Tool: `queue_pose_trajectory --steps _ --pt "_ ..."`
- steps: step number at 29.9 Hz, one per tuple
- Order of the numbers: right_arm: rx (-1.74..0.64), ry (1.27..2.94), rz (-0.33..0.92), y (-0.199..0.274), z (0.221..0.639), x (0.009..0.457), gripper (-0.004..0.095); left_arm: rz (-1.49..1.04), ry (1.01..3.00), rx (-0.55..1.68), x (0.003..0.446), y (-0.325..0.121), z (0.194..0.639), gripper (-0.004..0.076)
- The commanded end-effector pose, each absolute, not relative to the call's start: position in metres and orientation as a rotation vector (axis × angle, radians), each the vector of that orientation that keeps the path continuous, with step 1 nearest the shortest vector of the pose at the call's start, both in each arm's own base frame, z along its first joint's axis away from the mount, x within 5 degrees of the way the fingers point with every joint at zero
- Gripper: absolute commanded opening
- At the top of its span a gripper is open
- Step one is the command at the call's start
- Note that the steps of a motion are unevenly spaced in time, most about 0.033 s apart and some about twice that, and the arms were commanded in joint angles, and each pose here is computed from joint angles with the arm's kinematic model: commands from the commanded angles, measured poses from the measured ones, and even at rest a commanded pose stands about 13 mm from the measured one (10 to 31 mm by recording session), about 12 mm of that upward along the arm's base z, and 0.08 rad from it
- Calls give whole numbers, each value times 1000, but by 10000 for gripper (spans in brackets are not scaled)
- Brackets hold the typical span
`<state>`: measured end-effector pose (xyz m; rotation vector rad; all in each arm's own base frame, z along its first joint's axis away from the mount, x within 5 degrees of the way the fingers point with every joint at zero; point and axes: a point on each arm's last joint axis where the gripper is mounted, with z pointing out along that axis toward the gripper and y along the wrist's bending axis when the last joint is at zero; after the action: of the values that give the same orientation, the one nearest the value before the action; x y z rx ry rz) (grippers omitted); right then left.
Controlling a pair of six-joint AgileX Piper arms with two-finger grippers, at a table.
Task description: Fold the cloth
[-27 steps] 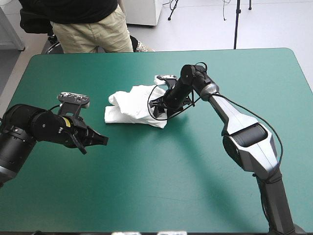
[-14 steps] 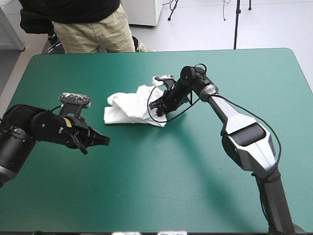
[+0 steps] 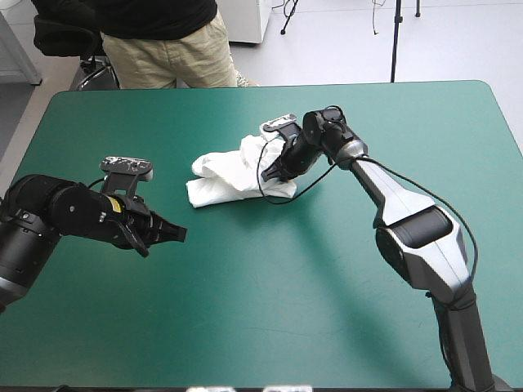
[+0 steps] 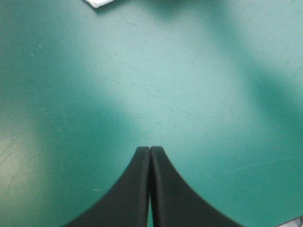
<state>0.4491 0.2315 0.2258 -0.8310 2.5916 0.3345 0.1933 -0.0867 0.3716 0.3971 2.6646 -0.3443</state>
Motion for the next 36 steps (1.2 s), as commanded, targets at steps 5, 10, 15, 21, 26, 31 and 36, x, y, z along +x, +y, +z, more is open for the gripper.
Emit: queue_pose_trajectory --steps 5,10,15,21,26,31,36 --pt "-720 2512 56 160 280 427 -3 -416 2610 353 187 -88 385 -17" --pt "-617 2561 -156 102 272 410 -3 -441 2598 338 188 -90 386 -17" --pt "-464 2613 -262 39 269 391 -3 -440 2597 341 188 -90 386 -17" --pt "-224 2674 -332 -36 270 363 -4 -438 2596 348 188 -90 386 -17" --pt "-50 2698 -364 -79 272 343 -4 -426 2595 348 188 -89 386 -17" --pt "36 2709 -356 -90 272 338 -3 -421 2589 378 188 -89 386 -17" --pt "53 2750 -334 -89 266 338 151 -418 2589 378 188 -89 386 -17"
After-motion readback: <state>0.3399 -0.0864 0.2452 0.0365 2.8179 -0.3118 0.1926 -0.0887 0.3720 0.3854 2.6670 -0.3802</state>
